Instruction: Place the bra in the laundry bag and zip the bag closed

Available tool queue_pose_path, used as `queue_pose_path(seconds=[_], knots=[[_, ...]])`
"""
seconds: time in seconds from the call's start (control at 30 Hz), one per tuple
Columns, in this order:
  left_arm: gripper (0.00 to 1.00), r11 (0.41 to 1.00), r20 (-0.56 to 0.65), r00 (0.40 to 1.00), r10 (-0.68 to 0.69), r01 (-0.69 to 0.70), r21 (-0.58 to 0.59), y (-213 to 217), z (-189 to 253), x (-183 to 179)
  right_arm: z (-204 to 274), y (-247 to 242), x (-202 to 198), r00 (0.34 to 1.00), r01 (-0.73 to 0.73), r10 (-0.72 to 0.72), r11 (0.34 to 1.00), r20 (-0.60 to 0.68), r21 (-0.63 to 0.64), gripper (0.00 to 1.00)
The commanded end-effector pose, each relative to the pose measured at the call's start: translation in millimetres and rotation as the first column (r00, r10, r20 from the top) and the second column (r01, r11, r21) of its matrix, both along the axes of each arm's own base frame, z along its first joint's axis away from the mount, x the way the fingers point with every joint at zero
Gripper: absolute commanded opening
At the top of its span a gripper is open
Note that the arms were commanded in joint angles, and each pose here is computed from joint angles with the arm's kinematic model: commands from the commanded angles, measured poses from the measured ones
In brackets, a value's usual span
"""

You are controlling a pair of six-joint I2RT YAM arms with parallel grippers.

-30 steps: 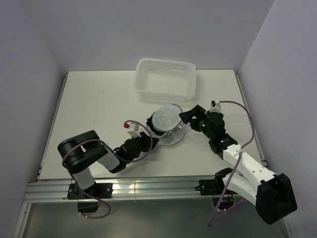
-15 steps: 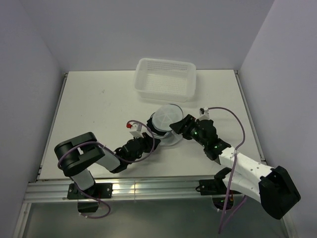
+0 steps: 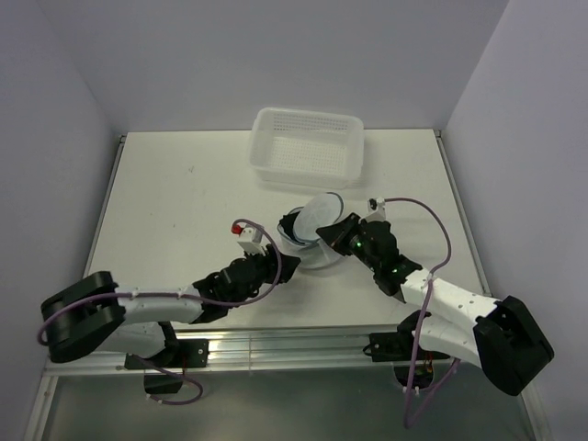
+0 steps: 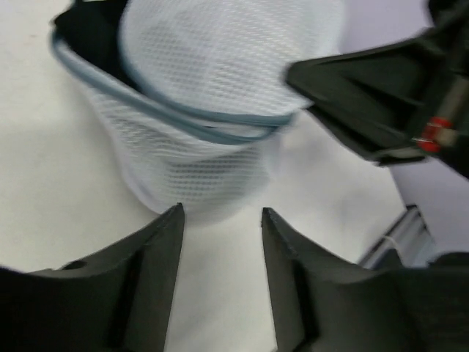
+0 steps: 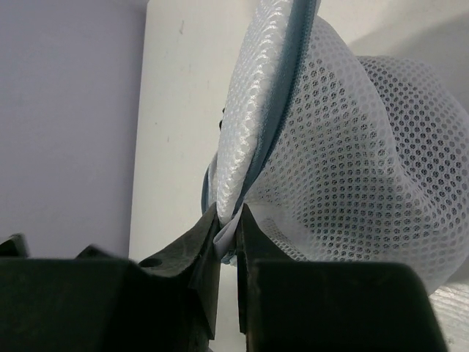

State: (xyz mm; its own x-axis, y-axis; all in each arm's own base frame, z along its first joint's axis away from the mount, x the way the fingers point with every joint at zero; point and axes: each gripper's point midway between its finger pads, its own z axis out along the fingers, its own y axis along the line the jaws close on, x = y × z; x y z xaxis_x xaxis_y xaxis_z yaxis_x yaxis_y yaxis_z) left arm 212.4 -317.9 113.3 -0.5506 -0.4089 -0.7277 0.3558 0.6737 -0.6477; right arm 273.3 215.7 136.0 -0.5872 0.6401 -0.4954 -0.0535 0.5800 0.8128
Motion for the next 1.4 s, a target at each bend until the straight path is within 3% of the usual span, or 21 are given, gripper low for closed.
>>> queue_pose_path(seconds=[0.0, 0.03, 0.07, 0.23, 0.3, 0.4, 0.5, 0.77, 1.03, 1.17, 1.37], knots=[[0.46, 0.995, 0.009, 1.000, -0.005, 0.004, 0.104, 6, 12, -17, 25, 3, 8, 0.997, 0.040, -0.042, 0.999, 0.062, 0.029, 0.01], [0.32, 0.996, 0.010, 1.000, -0.021, 0.020, 0.092, -1, 22, -24, 23, 1, 9, 0.997, 0.053, -0.055, 0.998, 0.058, 0.029, 0.00], [0.28, 0.996, 0.011, 1.000, -0.028, 0.027, 0.084, -4, 30, -28, 24, 2, 8, 0.997, 0.057, -0.059, 0.998, 0.058, 0.030, 0.00], [0.19, 0.997, 0.020, 0.998, -0.066, 0.065, 0.052, -40, 58, -29, 27, 3, 7, 0.995, 0.070, -0.072, 0.997, 0.068, 0.023, 0.00], [0.20, 0.995, 0.038, 0.997, -0.064, 0.061, 0.079, -57, 59, -20, 28, 4, 6, 0.996, 0.063, -0.064, 0.998, 0.068, 0.016, 0.00], [0.29, 0.992, 0.047, 0.998, -0.043, 0.037, 0.119, -71, 59, -6, 29, 5, 4, 0.996, 0.056, -0.057, 0.998, 0.071, 0.014, 0.00], [0.30, 0.984, 0.014, 1.000, -0.020, 0.017, 0.175, -78, 44, 5, 31, 4, 2, 0.996, 0.051, -0.052, 0.999, 0.079, 0.013, 0.00], [0.39, 0.959, 0.046, 0.994, 0.102, -0.111, 0.261, -67, 27, 26, 28, 4, 0, 0.996, 0.044, -0.045, 0.999, 0.074, 0.012, 0.00], [0.45, 0.973, 0.108, 0.988, 0.112, -0.131, 0.190, -63, 39, 29, 35, 12, -5, 0.997, 0.002, -0.006, 0.999, 0.075, 0.050, 0.00], [0.44, 0.970, 0.136, 0.986, 0.101, -0.128, 0.208, -71, 43, 34, 37, 11, -7, 0.997, -0.001, -0.003, 0.999, 0.075, 0.054, 0.00], [0.29, 0.970, 0.155, 0.981, 0.121, -0.150, 0.190, -72, 51, 42, 36, 12, -11, 0.998, -0.014, 0.010, 0.998, 0.067, 0.066, 0.00]])
